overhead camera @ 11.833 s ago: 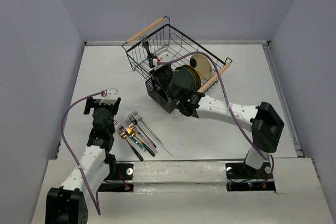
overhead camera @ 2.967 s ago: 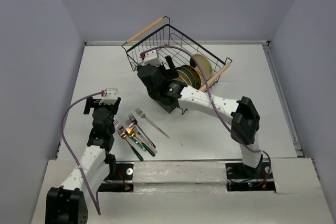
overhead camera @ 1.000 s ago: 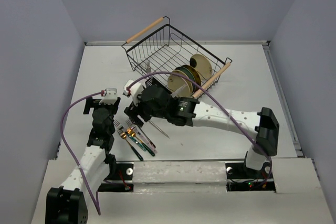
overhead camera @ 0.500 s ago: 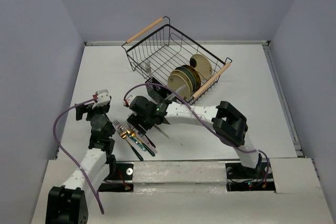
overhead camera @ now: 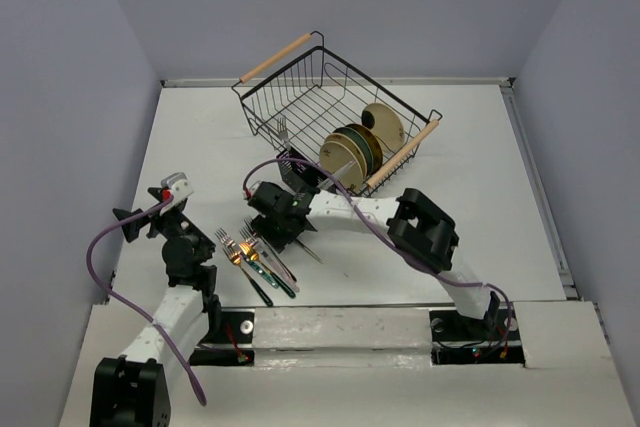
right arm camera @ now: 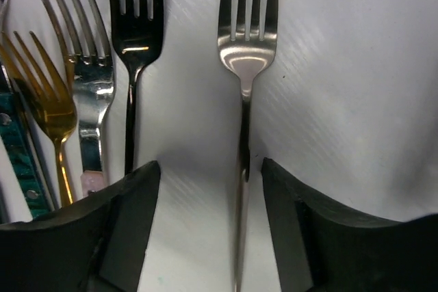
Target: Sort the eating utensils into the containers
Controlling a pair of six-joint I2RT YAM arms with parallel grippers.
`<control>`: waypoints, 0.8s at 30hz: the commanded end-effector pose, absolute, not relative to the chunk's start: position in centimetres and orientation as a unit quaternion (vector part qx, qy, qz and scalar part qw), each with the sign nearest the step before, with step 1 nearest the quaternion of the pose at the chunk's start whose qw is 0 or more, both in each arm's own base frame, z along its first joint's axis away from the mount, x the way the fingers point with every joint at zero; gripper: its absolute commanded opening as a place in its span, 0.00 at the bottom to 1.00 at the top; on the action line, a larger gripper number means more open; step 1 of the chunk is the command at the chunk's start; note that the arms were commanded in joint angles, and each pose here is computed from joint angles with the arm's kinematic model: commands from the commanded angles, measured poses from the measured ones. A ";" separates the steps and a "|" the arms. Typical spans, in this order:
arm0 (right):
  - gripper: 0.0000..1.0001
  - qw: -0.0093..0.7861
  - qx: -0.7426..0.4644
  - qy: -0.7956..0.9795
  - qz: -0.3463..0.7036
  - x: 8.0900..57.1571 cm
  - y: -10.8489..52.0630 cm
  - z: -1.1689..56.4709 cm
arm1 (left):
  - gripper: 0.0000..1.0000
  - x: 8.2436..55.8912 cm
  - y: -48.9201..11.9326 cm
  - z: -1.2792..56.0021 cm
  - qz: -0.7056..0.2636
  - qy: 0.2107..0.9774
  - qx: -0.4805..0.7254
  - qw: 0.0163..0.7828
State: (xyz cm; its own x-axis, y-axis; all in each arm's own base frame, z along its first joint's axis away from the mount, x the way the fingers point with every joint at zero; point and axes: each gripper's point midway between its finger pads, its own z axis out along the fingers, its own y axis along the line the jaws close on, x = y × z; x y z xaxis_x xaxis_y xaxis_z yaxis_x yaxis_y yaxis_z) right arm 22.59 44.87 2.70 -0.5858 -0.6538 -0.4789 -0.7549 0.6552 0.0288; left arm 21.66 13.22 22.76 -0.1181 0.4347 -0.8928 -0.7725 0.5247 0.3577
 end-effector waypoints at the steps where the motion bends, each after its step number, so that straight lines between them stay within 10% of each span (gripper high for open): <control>1: 0.47 0.204 -0.395 0.889 0.107 22.8 44.9 1.8 | 0.99 17.5 14.1 23.1 0.440 0.498 -0.228 0.711; 5: 0.00 0.203 -0.397 0.890 0.097 22.9 44.6 1.6 | 0.99 17.4 14.0 23.2 0.438 0.494 -0.230 0.715; 16: 0.00 0.290 -0.393 0.862 0.135 24.3 46.4 10.0 | 0.99 17.5 14.0 23.2 0.435 0.493 -0.230 0.717; 24: 0.00 0.525 -0.341 0.715 0.311 24.6 49.6 30.7 | 0.99 17.4 14.0 23.2 0.434 0.492 -0.232 0.719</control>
